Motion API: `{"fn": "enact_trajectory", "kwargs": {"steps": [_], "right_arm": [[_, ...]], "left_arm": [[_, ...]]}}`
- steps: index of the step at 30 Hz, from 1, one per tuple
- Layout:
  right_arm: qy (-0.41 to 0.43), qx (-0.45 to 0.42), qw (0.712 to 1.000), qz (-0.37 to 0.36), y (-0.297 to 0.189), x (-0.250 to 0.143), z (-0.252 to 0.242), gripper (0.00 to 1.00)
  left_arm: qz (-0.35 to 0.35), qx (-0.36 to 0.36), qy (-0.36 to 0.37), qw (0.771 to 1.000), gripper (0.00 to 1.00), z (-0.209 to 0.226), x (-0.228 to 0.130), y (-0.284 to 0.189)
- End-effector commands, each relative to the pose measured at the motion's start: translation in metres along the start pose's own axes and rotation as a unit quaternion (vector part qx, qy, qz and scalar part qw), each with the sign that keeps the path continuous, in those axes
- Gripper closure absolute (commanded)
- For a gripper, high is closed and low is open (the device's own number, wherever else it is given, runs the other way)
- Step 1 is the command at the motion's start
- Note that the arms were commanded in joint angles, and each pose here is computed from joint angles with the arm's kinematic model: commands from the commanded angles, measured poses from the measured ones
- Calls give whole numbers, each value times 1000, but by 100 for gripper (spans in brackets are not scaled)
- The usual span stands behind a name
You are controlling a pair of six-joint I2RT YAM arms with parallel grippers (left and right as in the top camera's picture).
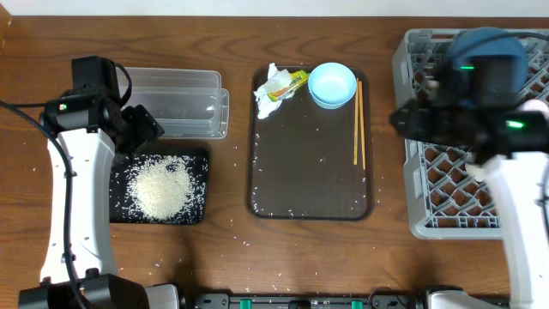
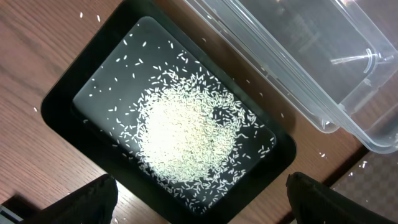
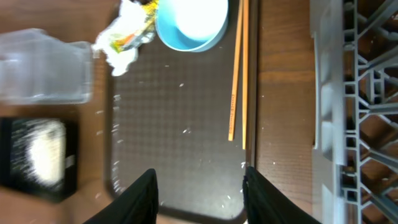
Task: Sort waste into correct bins and load items into the dishwasher rack
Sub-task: 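Move the right gripper to the chopsticks on the tray and grasp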
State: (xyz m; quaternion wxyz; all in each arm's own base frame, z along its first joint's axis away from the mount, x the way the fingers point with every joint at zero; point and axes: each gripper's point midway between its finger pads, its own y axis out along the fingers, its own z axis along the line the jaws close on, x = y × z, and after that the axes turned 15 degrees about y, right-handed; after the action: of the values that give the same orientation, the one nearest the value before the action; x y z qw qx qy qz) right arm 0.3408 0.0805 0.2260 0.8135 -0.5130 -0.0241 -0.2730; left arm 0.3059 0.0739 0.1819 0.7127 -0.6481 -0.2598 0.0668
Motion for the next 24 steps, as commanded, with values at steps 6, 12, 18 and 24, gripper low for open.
{"fn": "enact_trajectory", "kwargs": {"steps": [6, 12, 18, 24], "right_arm": [[16, -162, 987, -6, 92, -7, -12, 69], [9, -191, 981, 38, 158, -21, -27, 72], [5, -187, 982, 36, 194, -18, -31, 69], [0, -188, 982, 20, 216, -10, -36, 71]], "left_arm": [[-6, -1, -4, 1000, 10, 1, 0, -4], [-6, -1, -4, 1000, 10, 1, 0, -4], [-6, -1, -4, 1000, 10, 1, 0, -4], [-6, -1, -4, 1000, 10, 1, 0, -4]]}}
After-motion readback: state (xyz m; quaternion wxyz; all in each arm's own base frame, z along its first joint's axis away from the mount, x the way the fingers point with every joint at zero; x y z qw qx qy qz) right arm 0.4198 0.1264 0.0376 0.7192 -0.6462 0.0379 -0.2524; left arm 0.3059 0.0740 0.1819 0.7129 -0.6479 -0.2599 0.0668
